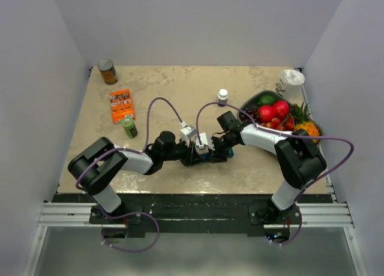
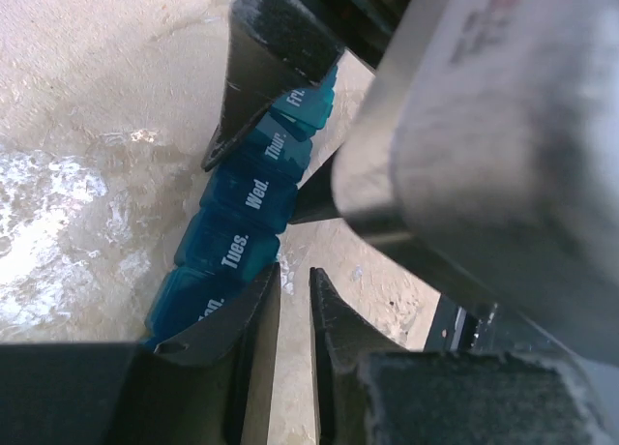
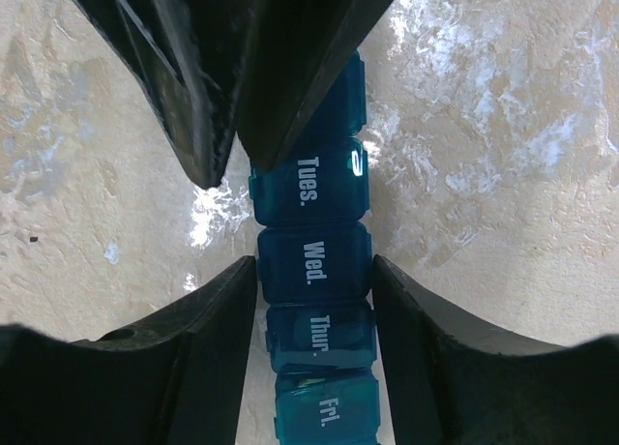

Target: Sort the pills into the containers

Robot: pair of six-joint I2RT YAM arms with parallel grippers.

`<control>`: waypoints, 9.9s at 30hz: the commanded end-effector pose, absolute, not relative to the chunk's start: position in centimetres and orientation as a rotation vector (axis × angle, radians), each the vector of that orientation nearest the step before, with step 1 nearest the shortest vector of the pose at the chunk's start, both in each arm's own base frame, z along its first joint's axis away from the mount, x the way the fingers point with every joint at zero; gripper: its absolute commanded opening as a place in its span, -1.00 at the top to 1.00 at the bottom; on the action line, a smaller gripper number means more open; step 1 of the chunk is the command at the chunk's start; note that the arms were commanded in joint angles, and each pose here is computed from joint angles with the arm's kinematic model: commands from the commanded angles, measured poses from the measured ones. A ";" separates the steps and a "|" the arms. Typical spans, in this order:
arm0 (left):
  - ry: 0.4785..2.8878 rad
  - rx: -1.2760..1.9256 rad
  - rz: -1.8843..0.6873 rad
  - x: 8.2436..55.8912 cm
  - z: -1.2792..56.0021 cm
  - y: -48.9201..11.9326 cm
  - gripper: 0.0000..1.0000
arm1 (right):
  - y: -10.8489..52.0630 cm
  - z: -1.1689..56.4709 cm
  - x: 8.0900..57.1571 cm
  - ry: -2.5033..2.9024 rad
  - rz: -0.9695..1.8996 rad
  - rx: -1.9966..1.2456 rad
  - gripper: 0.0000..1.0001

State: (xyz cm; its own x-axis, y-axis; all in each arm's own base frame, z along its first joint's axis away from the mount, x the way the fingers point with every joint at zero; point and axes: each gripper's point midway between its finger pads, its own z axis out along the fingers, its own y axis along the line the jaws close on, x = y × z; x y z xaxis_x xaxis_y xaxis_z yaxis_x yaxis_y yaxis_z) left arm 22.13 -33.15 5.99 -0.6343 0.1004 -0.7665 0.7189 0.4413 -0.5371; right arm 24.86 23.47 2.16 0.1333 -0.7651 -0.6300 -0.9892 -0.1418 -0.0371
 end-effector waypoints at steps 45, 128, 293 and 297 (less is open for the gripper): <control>2.280 0.547 -1.000 21.5 -1.3 -30.5 1.00 | 24.7 2.8 26.7 1.981 0.892 -1.719 0.39; 2.161 0.360 -0.931 29.8 3.3 -32.2 0.56 | 25.6 3.9 29.6 1.936 0.604 -1.652 -0.49; 2.153 0.942 -0.571 25.6 1.1 -31.5 0.47 | 27.3 6.8 35.7 2.088 0.672 -1.225 0.17; 2.156 0.962 -0.561 25.8 0.9 -31.7 0.48 | 27.1 6.1 36.2 2.116 0.630 -1.208 0.22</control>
State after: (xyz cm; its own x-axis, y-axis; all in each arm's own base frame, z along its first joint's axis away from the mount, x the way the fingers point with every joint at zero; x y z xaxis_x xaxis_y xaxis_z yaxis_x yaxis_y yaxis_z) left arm 26.36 -32.16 2.72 -0.4915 0.3721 -0.7874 0.7351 0.6621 -0.1460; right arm 34.22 26.28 4.74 -0.4150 -0.6079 -0.6769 -0.8870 0.4361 0.1521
